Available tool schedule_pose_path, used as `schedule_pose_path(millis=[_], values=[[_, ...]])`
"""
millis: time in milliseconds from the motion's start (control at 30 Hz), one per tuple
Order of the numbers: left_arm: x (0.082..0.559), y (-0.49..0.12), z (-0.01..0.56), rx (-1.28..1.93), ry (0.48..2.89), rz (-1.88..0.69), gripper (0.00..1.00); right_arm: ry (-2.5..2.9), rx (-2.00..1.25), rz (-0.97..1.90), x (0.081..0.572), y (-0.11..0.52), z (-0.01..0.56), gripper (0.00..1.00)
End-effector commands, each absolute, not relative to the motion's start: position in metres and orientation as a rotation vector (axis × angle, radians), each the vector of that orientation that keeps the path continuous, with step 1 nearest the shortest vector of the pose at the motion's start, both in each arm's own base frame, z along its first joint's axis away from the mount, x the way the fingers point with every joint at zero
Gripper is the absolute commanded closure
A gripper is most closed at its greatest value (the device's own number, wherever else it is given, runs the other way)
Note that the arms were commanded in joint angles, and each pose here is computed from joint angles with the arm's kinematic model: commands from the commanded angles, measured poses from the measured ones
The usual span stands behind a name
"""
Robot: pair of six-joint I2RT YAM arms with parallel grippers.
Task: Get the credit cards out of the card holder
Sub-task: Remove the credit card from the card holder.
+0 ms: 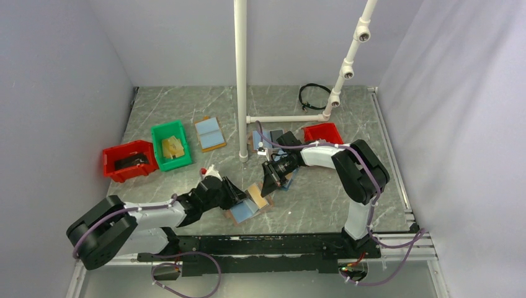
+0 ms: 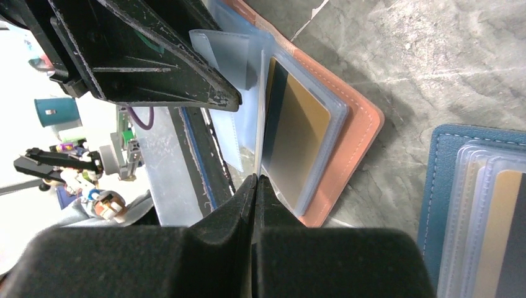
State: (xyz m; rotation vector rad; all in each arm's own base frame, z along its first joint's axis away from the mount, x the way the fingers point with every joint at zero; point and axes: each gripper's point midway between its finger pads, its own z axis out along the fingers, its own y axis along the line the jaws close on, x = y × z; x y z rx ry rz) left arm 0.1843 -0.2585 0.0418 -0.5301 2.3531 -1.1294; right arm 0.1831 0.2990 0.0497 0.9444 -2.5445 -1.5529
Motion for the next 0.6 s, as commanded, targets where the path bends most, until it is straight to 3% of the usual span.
schedule_pose_path(millis=[0,567], values=[[0.175,-0.249,0.041,-0.495,2.391,-1.083,0.69,-2.545,1.025,-1.602,0.193,0.308,0.06,1.0],[0.154,-0.199,0.04,-0.52,2.526,-0.767,0.54,-2.545,1.031,-1.6,0.193,0.308,0.059,1.0]])
